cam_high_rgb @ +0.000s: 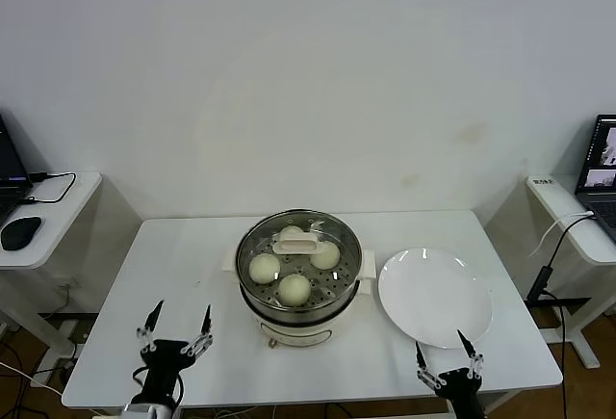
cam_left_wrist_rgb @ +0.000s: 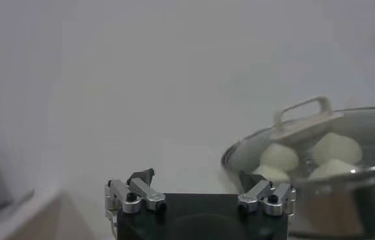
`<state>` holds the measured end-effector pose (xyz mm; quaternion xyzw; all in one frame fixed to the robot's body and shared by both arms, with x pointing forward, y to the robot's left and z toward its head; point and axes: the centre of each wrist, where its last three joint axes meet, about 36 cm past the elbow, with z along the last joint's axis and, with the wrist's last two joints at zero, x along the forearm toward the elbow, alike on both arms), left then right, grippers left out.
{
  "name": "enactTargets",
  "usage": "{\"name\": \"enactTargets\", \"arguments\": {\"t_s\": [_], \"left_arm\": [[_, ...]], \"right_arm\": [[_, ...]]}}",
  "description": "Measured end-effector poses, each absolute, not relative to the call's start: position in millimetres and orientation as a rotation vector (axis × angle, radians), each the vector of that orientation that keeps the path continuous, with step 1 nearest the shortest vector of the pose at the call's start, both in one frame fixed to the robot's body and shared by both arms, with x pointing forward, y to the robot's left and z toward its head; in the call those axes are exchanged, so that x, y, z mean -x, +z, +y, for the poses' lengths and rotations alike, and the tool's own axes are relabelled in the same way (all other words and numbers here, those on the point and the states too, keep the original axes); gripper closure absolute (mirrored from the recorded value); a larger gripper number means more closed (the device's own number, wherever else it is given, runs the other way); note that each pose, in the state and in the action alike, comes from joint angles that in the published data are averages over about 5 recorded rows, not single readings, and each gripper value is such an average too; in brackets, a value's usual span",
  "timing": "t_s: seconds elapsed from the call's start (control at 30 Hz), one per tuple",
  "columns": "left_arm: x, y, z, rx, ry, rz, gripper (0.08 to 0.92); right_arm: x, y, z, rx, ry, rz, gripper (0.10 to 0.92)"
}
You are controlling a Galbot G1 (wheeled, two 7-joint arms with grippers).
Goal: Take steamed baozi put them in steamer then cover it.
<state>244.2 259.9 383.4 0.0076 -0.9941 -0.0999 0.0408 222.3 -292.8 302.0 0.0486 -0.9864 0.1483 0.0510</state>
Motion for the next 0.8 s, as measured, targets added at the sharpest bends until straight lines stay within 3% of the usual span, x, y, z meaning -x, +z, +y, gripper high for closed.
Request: {"name": "enactTargets", "arguments": {"t_s": [0.3, 0.8], "left_arm": [[-218, 357, 273, -0.044, -0.138, -2.996, 0.177], [-203, 349, 277, -0.08, 0.016, -2.957, 0.177]], "right_arm": [[-221, 309, -284, -0.221, 0.398, -2.998, 0.2], [-218, 335, -272, -0.283, 0.201, -2.965, 0.2]]}}
